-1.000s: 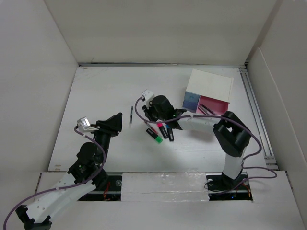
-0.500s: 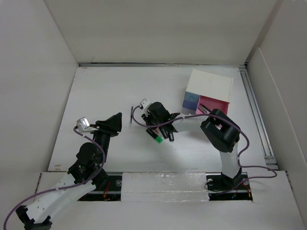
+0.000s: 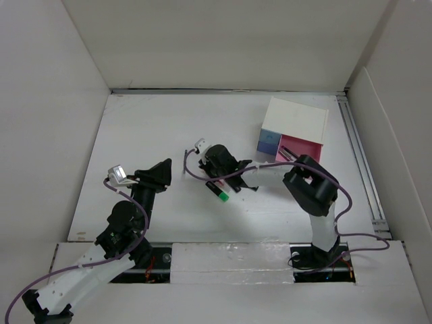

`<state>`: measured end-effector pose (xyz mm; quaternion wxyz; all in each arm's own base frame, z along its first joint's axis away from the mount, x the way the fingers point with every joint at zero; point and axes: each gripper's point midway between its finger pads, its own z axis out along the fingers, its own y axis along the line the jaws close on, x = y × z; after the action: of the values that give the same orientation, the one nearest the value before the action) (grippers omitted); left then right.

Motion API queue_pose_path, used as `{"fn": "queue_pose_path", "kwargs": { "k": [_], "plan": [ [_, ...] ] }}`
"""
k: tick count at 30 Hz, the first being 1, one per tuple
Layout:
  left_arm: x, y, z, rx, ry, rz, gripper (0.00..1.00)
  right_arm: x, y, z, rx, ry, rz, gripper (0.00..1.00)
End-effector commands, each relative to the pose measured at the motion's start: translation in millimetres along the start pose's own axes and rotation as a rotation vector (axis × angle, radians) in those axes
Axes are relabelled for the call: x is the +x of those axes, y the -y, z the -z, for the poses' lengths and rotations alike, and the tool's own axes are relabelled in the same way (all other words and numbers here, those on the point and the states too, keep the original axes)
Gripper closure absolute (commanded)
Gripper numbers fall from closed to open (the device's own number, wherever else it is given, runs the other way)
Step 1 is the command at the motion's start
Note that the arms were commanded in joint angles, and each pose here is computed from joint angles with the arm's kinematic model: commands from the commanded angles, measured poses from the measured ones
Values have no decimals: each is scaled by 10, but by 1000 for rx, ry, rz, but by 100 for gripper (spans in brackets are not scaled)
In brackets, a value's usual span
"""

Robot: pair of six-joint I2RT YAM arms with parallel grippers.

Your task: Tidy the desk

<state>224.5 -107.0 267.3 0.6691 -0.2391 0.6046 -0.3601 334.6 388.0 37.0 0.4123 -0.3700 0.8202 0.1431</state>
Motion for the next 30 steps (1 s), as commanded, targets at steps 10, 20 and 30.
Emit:
{"fn": "queue_pose_path", "kwargs": {
  "k": [10, 20, 30],
  "plan": [
    [-119, 99, -2, 30, 36, 23, 57, -1611, 825, 1596, 83, 485, -156, 97],
    [-85, 142, 0, 52, 18, 25, 57, -1101, 2348, 2816, 521, 655, -204, 97],
    [-68, 162, 6, 67, 12, 30, 58, -586, 2634, 2718, 573, 661, -178, 98]
  ]
}}
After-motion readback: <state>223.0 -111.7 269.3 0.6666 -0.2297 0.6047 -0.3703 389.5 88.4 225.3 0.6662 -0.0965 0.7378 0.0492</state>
